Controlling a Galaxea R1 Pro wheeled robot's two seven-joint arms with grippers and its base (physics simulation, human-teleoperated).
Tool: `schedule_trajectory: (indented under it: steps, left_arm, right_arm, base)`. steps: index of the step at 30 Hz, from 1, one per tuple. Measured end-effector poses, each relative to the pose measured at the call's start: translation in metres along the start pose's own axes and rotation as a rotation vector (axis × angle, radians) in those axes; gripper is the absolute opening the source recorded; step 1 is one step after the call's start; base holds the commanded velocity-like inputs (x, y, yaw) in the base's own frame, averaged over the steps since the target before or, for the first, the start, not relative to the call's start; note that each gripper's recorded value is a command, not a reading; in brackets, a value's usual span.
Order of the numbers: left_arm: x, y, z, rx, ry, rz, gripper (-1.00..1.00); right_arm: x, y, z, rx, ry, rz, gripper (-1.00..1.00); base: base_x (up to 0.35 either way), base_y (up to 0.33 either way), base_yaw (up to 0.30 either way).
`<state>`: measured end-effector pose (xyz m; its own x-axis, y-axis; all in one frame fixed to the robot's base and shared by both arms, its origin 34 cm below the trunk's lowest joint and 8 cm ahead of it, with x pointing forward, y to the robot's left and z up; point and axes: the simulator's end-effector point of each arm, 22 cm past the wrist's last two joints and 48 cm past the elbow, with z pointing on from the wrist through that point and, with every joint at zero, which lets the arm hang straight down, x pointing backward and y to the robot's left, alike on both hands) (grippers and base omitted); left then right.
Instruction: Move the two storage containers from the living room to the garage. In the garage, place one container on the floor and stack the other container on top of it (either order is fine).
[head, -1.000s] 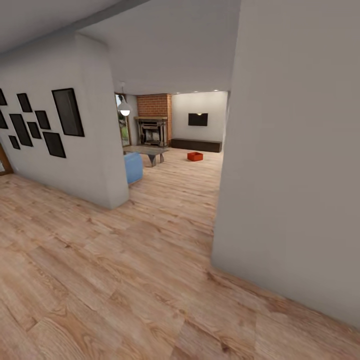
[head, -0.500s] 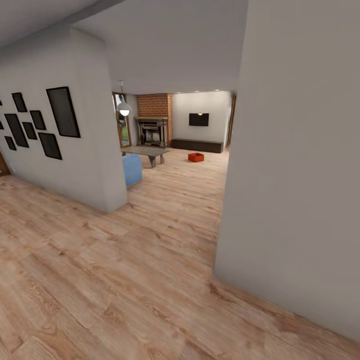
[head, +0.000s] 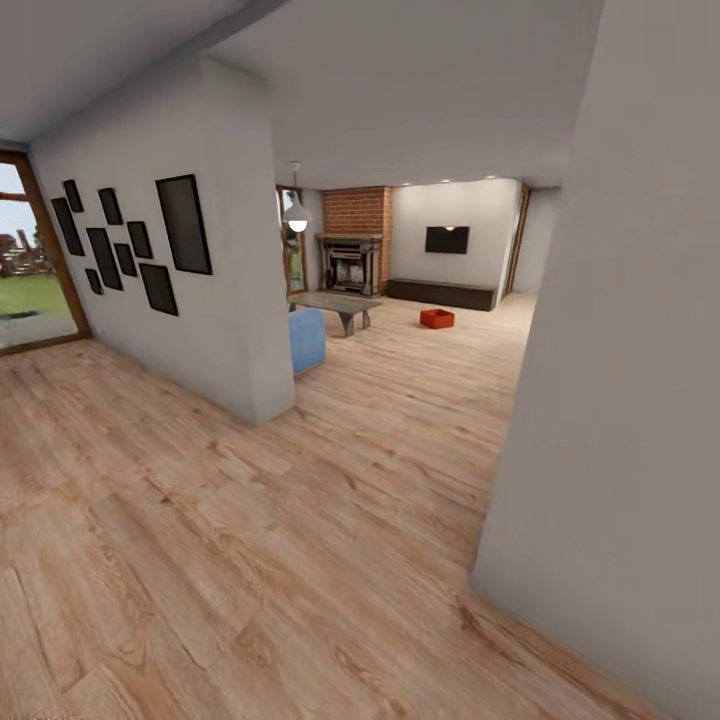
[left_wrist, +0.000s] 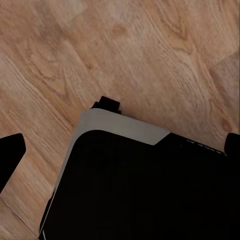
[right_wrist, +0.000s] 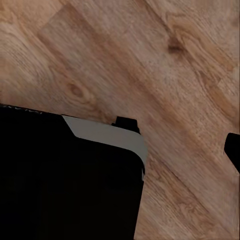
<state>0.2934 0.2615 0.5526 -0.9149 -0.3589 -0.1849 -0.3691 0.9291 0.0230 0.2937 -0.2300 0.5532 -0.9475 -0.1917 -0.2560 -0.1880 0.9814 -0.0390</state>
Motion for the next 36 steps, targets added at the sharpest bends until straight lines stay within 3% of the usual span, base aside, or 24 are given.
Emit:
schedule_trajectory:
  steps: [15,36]
  left_arm:
    - [0.0000,0.0000,0.0000,0.000,0.000,0.000,1.00]
    - [0.0001,-0.0001,0.0000,0.000,0.000,-0.001,1.00]
  right_arm:
    - [-0.0007,-0.0007,0.0000,0.005,-0.003,0.001,1.00]
    - [-0.0002,-0.0041,0.0000,0.010,-0.002,-0.005,1.00]
  base:
    - [0.322,0.000,0.292]
    - [0.322,0.000,0.012]
